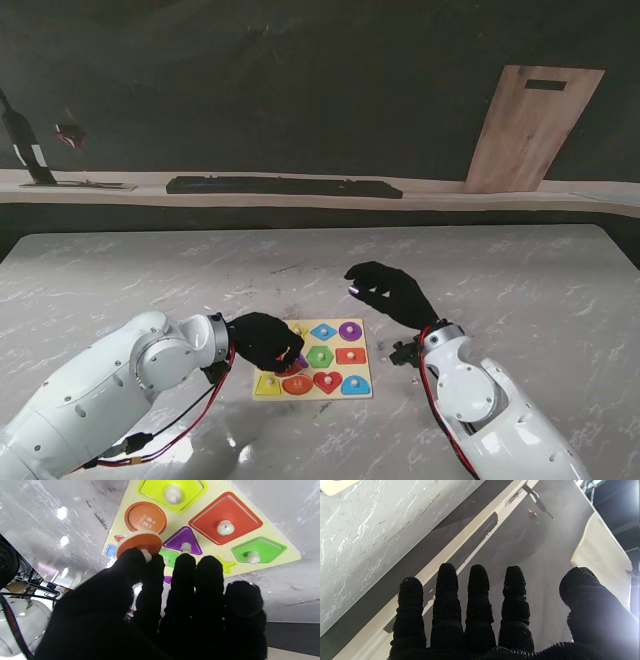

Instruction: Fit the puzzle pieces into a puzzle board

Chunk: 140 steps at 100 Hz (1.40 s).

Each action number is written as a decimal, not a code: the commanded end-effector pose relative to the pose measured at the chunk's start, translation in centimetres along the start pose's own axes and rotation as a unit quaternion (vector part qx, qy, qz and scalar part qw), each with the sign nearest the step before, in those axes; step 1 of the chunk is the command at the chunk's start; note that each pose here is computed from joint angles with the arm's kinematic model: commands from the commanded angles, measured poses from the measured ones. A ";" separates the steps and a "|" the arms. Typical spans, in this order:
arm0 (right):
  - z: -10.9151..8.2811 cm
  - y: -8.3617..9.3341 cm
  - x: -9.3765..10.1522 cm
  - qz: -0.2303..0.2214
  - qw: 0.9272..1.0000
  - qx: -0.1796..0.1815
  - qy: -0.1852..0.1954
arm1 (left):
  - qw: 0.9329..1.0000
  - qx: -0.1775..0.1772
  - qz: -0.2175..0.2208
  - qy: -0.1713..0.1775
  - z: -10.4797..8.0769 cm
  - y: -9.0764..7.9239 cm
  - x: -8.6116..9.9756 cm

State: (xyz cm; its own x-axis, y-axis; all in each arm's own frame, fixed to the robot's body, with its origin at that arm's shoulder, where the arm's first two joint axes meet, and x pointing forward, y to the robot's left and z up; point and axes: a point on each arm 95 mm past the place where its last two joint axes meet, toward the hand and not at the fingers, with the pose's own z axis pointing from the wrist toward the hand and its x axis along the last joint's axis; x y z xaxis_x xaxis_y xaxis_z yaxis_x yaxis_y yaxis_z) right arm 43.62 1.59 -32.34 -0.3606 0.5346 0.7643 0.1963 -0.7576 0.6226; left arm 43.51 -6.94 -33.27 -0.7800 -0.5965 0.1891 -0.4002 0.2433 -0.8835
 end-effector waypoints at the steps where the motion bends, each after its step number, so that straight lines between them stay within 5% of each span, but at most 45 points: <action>1: -0.2 -0.3 0.2 0.002 1.000 0.000 0.003 | 1.000 -0.001 -0.001 0.007 0.4 0.2 0.3; 140: -0.3 0.0 0.2 0.001 1.000 -0.005 0.002 | 0.996 -0.030 0.071 0.037 3.8 2.6 -0.3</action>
State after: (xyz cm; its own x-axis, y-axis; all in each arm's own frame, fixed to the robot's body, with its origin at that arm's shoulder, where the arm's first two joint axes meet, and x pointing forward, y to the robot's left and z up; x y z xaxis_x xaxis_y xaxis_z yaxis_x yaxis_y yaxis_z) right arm 43.52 1.30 -32.17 -0.3606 0.5348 0.7642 0.1862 -0.7616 0.6208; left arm 44.43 -9.13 -36.89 -0.8633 -0.4948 0.0989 -0.3064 0.3584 -0.8819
